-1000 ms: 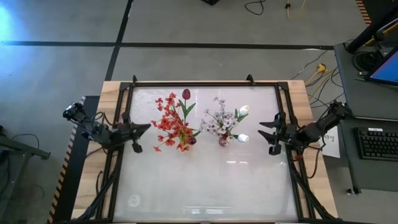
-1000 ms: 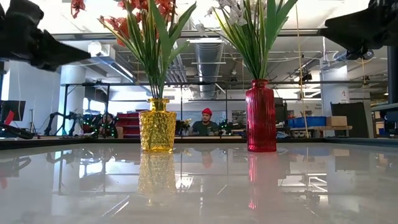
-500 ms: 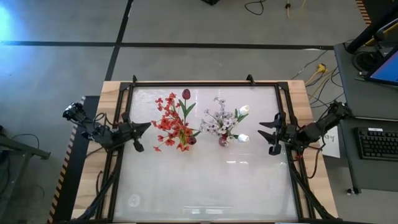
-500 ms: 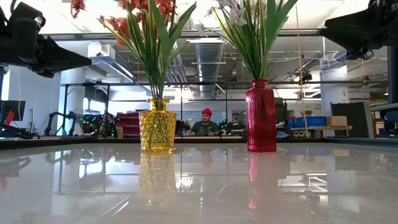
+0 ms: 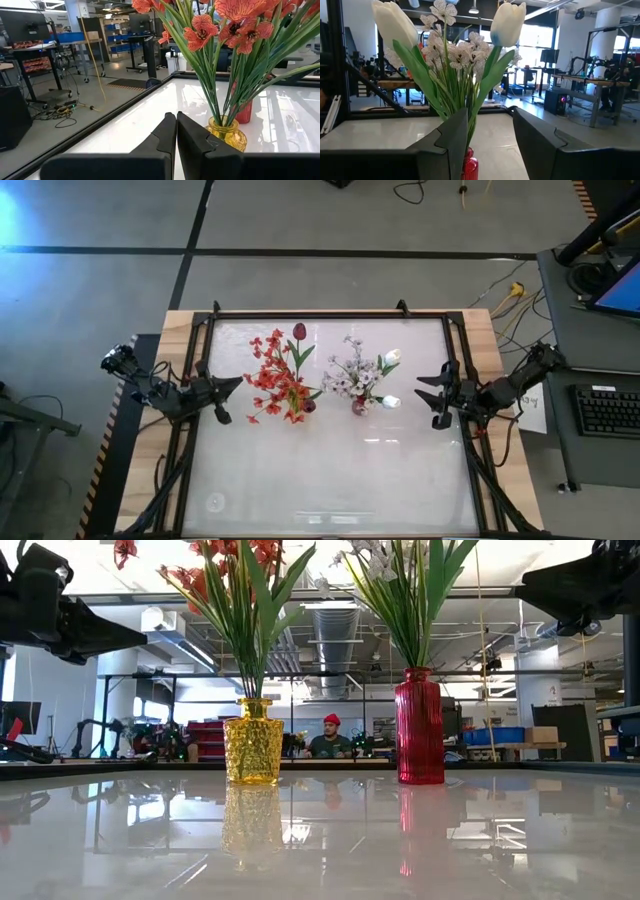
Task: Sort flowers into vase by color
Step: Return to Home Position
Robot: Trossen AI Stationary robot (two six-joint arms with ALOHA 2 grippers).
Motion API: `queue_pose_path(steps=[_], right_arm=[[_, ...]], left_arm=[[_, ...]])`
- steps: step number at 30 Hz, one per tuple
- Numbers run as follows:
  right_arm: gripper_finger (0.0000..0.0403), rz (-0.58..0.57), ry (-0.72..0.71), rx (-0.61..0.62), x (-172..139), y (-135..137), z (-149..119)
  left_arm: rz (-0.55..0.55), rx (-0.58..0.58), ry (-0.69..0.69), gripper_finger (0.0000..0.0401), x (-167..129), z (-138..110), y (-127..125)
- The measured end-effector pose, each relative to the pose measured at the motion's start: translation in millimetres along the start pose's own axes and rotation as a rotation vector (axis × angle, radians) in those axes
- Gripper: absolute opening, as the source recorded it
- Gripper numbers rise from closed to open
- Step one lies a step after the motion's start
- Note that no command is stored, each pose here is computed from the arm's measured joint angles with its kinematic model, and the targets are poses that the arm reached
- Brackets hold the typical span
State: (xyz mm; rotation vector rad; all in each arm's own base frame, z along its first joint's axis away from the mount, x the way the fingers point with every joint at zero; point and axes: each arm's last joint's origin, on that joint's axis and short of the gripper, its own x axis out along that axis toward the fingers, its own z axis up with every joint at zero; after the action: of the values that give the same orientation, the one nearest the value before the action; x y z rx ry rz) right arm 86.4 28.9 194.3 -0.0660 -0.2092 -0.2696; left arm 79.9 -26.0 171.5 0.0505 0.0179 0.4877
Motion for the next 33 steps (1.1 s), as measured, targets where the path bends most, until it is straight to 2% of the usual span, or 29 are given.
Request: queue_pose_path(steps=[33], right_arm=[[0.0144,0.002,0.007,-0.008,0.5,0.7,-1.0]], left_arm=[[-0.002,0.001,0.000,0.0000,0.0,-0.1,0.0]])
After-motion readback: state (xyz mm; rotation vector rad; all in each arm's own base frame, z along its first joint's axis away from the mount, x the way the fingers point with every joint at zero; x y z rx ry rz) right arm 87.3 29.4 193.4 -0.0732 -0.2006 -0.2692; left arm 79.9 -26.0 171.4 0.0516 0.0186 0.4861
